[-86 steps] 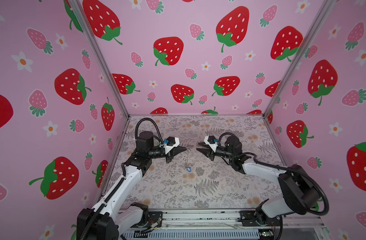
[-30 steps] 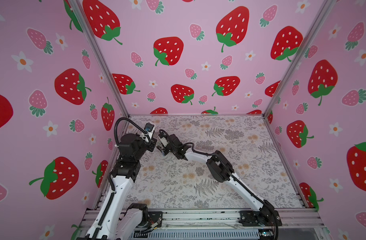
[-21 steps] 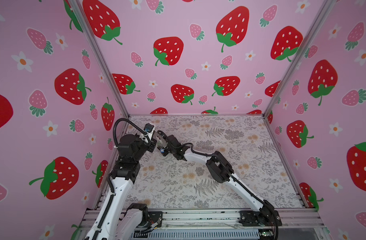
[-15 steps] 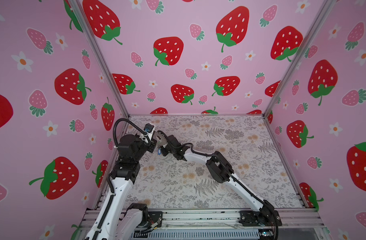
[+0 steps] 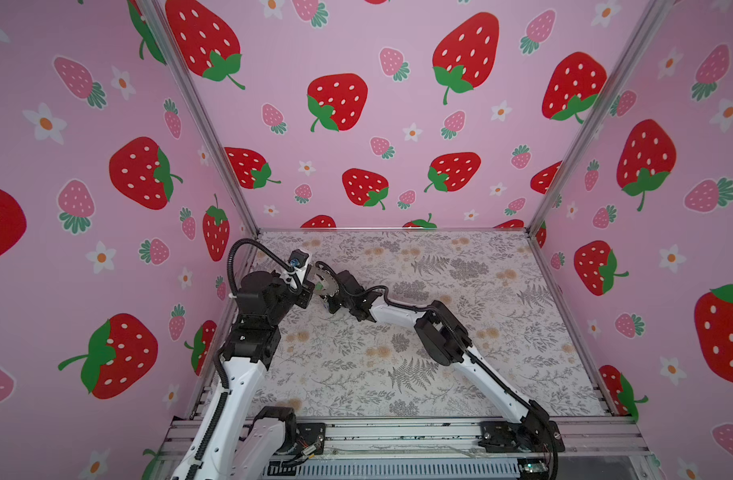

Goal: Put the keys on the keyring

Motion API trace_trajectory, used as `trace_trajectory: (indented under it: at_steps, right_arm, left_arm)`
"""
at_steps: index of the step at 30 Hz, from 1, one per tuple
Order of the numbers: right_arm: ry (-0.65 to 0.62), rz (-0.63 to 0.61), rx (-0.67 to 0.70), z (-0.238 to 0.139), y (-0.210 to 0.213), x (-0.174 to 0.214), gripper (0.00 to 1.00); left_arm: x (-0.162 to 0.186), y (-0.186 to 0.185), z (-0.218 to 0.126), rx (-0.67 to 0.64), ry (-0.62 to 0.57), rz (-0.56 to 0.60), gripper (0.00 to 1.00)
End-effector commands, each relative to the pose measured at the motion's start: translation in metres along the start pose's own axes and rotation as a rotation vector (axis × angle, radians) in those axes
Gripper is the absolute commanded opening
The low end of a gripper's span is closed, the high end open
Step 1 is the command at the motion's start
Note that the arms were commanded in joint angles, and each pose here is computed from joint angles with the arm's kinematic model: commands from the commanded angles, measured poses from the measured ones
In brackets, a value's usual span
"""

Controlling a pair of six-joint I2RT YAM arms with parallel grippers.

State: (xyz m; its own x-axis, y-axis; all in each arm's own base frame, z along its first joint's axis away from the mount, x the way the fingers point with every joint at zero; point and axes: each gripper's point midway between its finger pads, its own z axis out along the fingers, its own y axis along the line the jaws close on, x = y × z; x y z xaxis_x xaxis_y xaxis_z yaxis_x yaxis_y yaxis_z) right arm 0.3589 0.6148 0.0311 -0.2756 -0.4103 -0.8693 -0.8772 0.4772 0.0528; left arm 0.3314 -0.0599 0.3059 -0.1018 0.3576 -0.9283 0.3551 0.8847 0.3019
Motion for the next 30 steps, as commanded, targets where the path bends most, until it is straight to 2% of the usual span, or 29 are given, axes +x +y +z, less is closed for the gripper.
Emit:
trace_trajectory:
  at_steps: [1,5,8,13,23,28,30]
  right_arm:
    - [0.096,-0.076,0.006,-0.014,0.005,0.019,0.18]
    - [0.107,-0.134,-0.012,-0.028,0.008,0.024,0.14]
    - [0.065,-0.151,-0.041,-0.030,0.014,0.017,0.18]
    - [0.038,-0.145,-0.068,-0.016,0.018,0.014,0.22]
    - [0.030,-0.125,-0.024,0.010,0.009,0.025,0.22]
    - [0.033,-0.131,-0.017,0.016,0.007,0.027,0.18]
    - [0.033,-0.135,-0.007,0.015,0.005,0.025,0.21]
  left_arm:
    - [-0.011,0.000,-0.004,0.003,-0.048,0.008,0.00]
    - [-0.013,0.000,-0.004,0.006,-0.054,0.006,0.00]
    - [-0.014,0.000,-0.003,0.009,-0.057,0.003,0.00]
    - [-0.017,0.000,-0.003,0.015,-0.060,0.001,0.00]
    - [-0.015,-0.002,-0.002,0.026,-0.054,-0.003,0.00]
    - [-0.014,-0.003,-0.001,0.030,-0.054,-0.007,0.00]
    - [-0.013,-0.004,-0.001,0.033,-0.052,-0.010,0.00]
